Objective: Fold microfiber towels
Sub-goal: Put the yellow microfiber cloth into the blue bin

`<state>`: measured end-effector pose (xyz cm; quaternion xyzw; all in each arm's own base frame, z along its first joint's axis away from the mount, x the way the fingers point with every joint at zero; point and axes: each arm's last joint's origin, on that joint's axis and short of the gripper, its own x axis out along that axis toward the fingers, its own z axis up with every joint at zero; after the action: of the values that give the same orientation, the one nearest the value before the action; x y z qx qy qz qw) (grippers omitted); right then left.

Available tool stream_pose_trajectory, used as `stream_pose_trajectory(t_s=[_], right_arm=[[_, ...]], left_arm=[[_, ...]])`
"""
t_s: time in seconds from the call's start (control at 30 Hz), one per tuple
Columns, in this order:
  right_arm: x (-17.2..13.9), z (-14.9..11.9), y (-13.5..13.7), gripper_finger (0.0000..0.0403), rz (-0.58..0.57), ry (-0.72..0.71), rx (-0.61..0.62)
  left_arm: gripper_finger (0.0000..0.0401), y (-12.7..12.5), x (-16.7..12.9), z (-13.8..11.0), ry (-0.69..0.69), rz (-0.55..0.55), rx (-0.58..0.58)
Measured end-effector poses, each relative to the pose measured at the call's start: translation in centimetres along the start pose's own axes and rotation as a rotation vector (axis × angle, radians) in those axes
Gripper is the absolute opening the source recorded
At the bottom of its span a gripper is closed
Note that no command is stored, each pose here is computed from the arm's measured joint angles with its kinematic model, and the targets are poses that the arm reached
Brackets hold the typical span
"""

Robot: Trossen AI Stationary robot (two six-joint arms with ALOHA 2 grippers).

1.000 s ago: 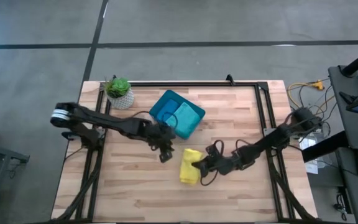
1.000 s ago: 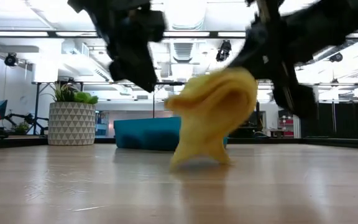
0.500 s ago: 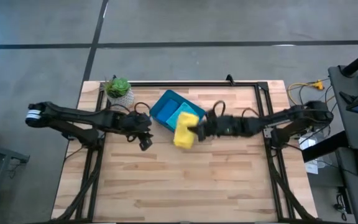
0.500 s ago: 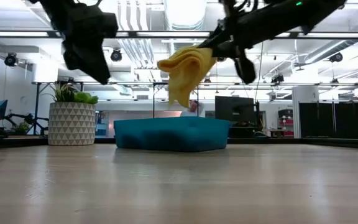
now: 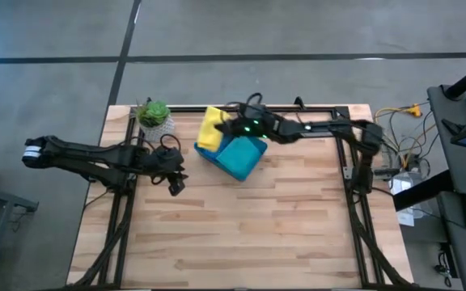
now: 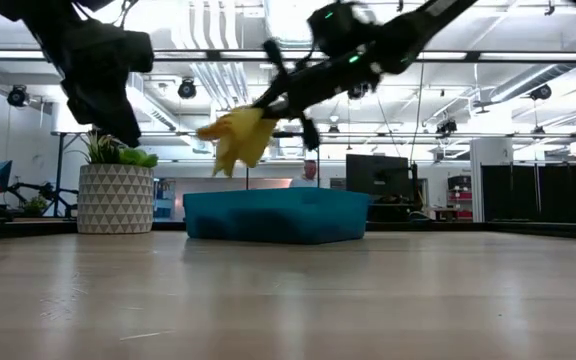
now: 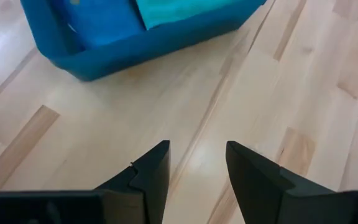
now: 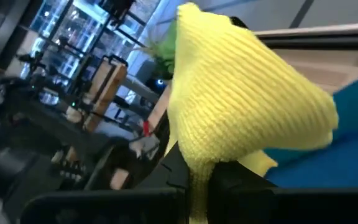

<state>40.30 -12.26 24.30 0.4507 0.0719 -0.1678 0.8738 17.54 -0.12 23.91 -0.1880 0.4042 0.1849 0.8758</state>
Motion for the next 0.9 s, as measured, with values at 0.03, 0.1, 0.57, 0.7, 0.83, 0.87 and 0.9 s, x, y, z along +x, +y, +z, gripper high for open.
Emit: stream_pose_trajectory(t_s=[0.03,0.1,0.57,0.7,0.83,0.87,0.9], right_arm=[[1.0,0.4,-0.3,0.0013,-0.002,0.004,0.025],[2.9,0.7,-0.7,0.0013,-0.006,0.012,0.07],[4.9,-0.8,-3.1,0.0013,-0.359,0.11,0.121],[4.6,-1.4,-3.5,0.0013,-0.42,0.175,0.13],[4.3,-2.0,-3.9,0.0013,-0.474,0.216,0.142],[4.3,-2.1,-3.9,0.0013,-0.476,0.219,0.142],[4.3,-2.1,-3.9,0.0013,-0.479,0.222,0.145]], left_arm=[[0.0144,0.0,-0.1,0.0,-0.005,-0.001,0.0],[0.0144,0.0,-0.2,0.1,-0.022,-0.005,0.0],[0.0144,0.1,0.6,-0.4,-0.055,-0.016,0.015],[0.0144,0.0,0.6,-0.2,-0.071,-0.025,0.017],[0.0144,-0.1,0.6,0.0,-0.087,-0.034,0.013],[0.0144,-0.1,0.6,0.0,-0.092,-0.037,0.012],[0.0144,-0.1,0.6,0.1,-0.093,-0.038,0.011]])
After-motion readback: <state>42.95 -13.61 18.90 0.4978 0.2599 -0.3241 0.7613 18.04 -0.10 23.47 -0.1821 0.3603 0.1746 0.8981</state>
